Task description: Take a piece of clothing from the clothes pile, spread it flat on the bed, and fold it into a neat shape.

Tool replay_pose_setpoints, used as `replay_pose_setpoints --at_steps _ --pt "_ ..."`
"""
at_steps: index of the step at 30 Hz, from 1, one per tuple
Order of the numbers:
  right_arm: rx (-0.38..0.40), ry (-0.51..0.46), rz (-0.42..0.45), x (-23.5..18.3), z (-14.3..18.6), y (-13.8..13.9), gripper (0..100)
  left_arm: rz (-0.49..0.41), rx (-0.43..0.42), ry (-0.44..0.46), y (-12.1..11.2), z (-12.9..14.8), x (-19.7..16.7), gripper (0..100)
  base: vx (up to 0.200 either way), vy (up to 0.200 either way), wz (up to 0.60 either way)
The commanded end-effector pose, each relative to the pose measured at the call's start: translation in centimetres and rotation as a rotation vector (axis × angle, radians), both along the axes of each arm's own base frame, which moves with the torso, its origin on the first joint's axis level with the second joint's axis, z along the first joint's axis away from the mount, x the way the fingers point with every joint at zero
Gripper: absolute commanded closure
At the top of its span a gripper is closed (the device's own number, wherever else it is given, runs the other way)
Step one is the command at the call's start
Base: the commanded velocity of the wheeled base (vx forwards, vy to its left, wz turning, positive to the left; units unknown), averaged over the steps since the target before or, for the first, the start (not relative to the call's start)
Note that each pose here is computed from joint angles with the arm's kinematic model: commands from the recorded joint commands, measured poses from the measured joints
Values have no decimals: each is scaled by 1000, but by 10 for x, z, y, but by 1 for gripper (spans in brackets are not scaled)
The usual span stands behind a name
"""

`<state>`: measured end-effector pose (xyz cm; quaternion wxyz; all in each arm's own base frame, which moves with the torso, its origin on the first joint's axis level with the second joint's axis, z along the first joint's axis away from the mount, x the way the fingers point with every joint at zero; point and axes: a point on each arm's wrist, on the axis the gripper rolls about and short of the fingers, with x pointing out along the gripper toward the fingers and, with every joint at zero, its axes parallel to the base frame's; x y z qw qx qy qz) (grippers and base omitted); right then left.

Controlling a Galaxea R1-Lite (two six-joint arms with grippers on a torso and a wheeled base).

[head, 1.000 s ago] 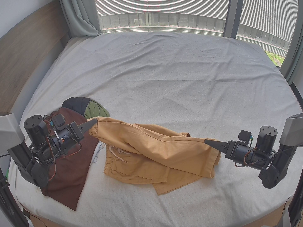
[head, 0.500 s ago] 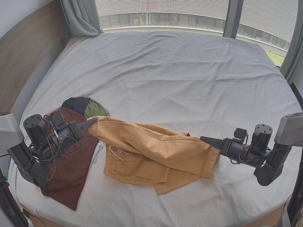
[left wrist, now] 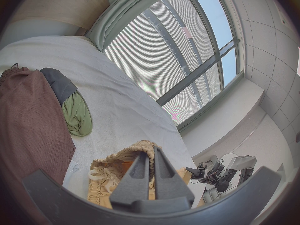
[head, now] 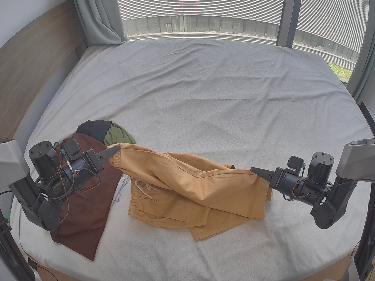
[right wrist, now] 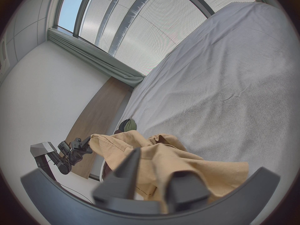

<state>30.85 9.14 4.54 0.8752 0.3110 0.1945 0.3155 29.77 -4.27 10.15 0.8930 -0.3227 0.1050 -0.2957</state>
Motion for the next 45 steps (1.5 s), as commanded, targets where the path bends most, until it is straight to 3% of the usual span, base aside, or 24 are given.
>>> replay_pose_setpoints --at_steps 1,10,16,45 --pt "1 -4 1 -1 2 0 100 0 -1 -2 0 0 0 100 0 0 0" --pt "10 -40 0 -8 17 -2 100 2 -10 -31 0 6 7 100 0 0 0" --pt "31 -118 0 -18 45 -5 100 -5 -14 -69 -2 17 5 100 0 0 0" --pt "66 -267 6 -35 90 -8 100 -6 -15 -193 8 52 -11 100 0 0 0"
